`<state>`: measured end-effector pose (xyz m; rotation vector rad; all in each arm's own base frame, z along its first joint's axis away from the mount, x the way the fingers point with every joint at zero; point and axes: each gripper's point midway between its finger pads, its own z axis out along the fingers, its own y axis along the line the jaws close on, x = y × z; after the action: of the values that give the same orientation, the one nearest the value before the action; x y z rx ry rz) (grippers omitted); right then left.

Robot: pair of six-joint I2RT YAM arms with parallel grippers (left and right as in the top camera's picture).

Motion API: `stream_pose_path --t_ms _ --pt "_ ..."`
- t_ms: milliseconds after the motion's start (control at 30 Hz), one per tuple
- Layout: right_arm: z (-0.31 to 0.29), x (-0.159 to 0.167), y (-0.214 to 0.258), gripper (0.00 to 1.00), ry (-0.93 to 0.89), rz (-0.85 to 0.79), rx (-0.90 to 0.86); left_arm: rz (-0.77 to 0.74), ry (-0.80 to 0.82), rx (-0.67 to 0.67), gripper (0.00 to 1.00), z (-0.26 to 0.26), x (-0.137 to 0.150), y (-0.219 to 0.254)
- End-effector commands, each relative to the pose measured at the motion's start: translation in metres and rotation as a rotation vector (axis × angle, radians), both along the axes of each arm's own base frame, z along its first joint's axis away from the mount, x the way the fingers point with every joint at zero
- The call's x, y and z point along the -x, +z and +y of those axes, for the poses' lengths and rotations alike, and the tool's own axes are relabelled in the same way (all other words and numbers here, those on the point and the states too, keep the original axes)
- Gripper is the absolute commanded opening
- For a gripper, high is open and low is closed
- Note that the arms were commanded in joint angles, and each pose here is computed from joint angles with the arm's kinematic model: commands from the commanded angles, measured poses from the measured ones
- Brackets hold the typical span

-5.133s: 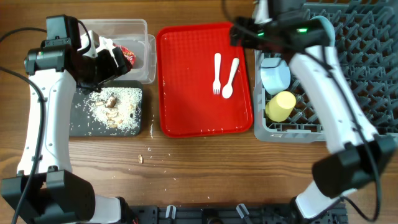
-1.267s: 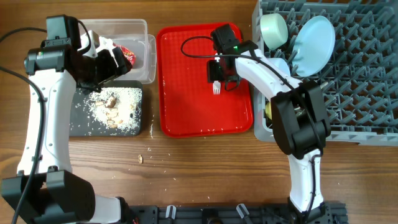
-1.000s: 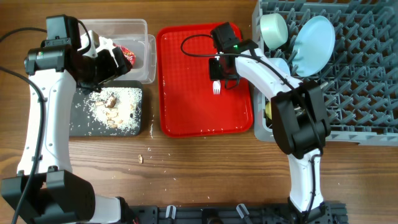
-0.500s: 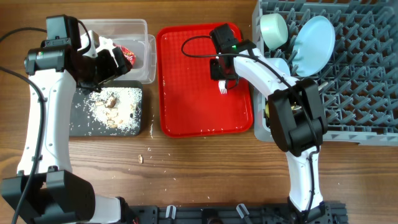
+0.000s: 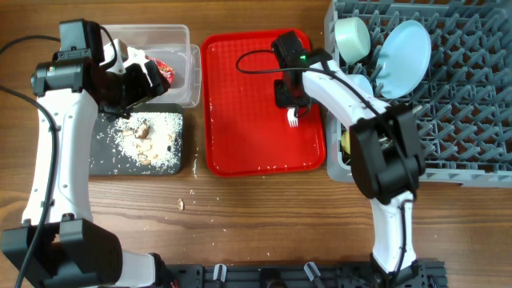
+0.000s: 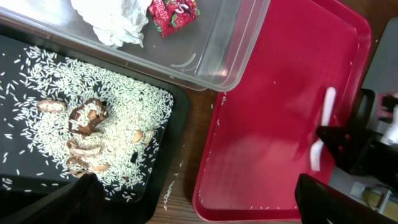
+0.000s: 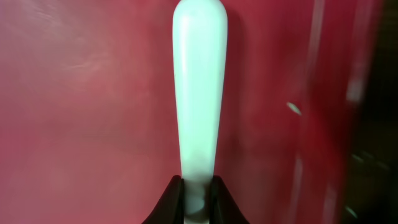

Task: Sort waste into correct bins and load items into the dishwasher rack
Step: 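Carry the white fork into the rack and release it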

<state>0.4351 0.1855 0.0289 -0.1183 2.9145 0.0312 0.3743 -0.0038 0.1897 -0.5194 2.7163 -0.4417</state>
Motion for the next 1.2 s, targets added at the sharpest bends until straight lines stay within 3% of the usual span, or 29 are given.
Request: stream_pose_path --t_ms 0,233,367,667,1167 --pt "-0.008 -0.006 0.108 0.04 -0.047 -0.192 -0.081 -0.032 0.000 -0.012 1.00 0.002 -0.001 0.011" --pt "-0.065 0.027 0.236 0.04 -0.206 -0.410 -0.158 -0.032 0.000 -0.012 1.00 0.002 -0.001 0.011" --pt "-0.130 0.054 0.258 0.04 -0.408 -0.417 -0.112 -0.032 0.000 -0.012 1.00 0.002 -0.001 0.011" --pt "-0.213 0.084 0.214 0.04 -0.656 -0.242 -0.016 -0.032 0.000 -0.012 1.00 0.002 -0.001 0.011" --pt "-0.212 0.094 0.149 0.04 -0.690 -0.124 -0.039 -0.032 0.000 -0.012 1.00 0.002 -0.001 0.011"
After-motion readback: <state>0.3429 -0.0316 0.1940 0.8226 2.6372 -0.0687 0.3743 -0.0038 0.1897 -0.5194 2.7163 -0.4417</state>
